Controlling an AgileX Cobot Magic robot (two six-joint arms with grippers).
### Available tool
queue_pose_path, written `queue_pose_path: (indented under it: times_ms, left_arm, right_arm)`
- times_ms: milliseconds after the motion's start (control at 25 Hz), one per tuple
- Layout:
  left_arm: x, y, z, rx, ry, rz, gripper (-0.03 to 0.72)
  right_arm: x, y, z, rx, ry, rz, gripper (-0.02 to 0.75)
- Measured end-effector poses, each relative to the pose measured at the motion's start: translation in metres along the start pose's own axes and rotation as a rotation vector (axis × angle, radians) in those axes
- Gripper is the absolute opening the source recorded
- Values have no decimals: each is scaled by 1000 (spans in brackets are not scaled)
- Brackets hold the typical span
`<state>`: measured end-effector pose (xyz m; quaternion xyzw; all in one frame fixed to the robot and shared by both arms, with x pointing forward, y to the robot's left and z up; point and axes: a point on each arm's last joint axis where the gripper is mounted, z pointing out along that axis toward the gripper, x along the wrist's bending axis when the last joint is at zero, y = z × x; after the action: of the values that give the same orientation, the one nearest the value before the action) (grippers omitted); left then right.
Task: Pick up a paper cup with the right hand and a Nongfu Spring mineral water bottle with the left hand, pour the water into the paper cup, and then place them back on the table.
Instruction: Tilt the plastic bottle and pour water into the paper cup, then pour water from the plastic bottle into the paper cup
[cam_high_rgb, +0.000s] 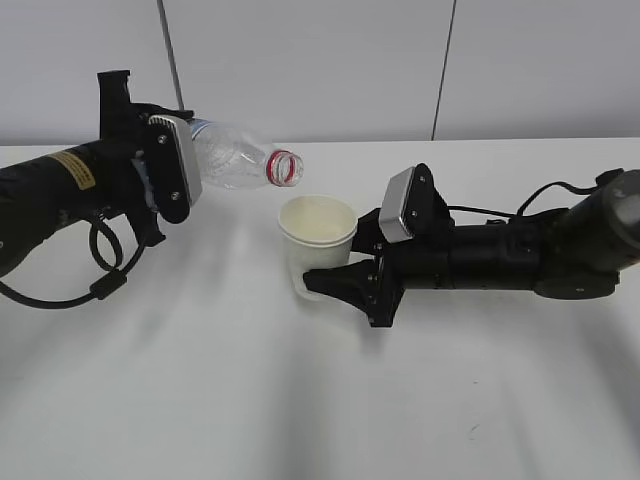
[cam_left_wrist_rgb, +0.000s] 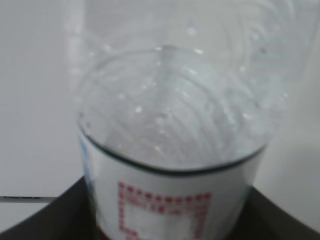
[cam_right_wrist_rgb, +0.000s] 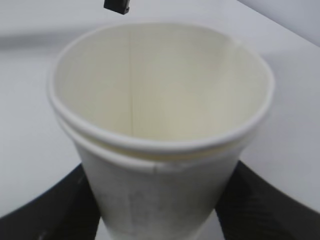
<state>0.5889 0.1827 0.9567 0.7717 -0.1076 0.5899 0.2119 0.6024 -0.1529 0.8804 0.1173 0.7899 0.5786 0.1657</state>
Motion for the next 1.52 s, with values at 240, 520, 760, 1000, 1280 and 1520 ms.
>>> queue_pose_path:
  times_ms: [240,520,760,1000,1280,1520]
  left_arm:
    - [1,0,0,-5,15,31,418]
    - [2,-1,0,10,21,79,417]
    - [4,0,0,5,40,106,417]
    - [4,0,0,4,47,170,417]
    - [7,1,0,-6,83,187,417]
    - [8,1,0,-6,85,190,417]
  right_arm:
    - [3,1,3,1,15,-6,474]
    - [6,2,5,-1,28,-12,473]
    - [6,3,5,-10,34,-11,473]
    - [6,3,5,-10,34,-11,473]
    - [7,2,5,-7,44,-17,473]
    - [9,2,5,0,68,-37,473]
